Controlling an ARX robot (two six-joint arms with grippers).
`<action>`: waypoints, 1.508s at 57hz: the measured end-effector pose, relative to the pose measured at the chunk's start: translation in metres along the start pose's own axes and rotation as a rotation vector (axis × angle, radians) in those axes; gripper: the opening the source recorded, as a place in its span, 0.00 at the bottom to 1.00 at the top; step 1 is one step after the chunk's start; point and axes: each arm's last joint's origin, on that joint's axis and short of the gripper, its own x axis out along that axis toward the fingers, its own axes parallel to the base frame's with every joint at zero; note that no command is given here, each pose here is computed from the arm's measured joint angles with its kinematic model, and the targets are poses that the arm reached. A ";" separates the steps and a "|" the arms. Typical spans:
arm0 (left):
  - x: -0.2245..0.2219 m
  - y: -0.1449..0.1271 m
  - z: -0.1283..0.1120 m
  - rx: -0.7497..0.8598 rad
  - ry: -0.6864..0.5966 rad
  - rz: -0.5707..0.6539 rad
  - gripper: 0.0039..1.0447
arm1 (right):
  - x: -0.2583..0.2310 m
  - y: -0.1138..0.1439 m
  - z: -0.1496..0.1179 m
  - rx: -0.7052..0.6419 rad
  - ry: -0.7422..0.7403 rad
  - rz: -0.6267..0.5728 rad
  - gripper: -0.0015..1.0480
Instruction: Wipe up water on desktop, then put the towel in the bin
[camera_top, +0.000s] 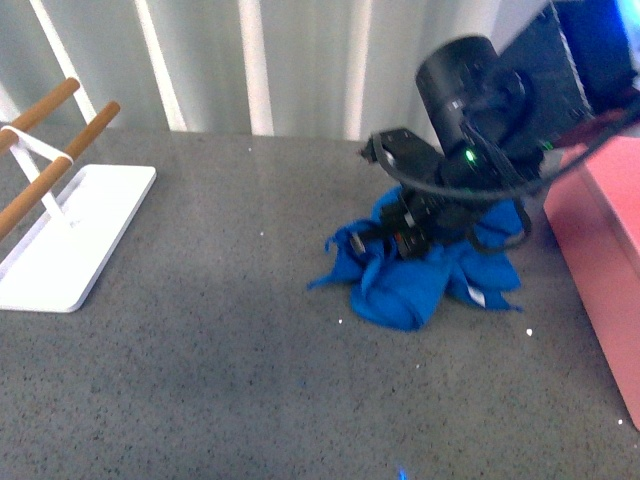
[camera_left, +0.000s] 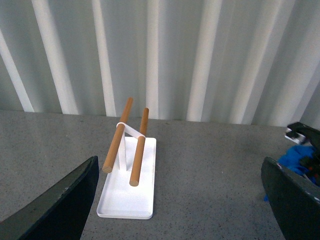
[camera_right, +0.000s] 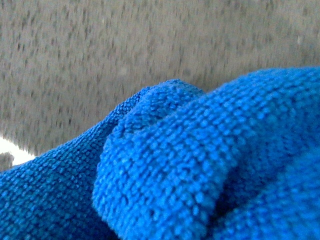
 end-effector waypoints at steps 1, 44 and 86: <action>0.000 0.000 0.000 0.000 0.000 0.000 0.94 | 0.002 0.001 0.004 -0.003 -0.002 0.000 0.06; 0.000 0.000 0.000 0.000 0.000 0.000 0.94 | 0.034 0.113 0.080 -0.108 -0.161 0.064 0.06; 0.000 0.000 0.000 0.000 0.000 0.000 0.94 | -0.240 -0.002 0.152 0.094 -0.271 -0.553 0.06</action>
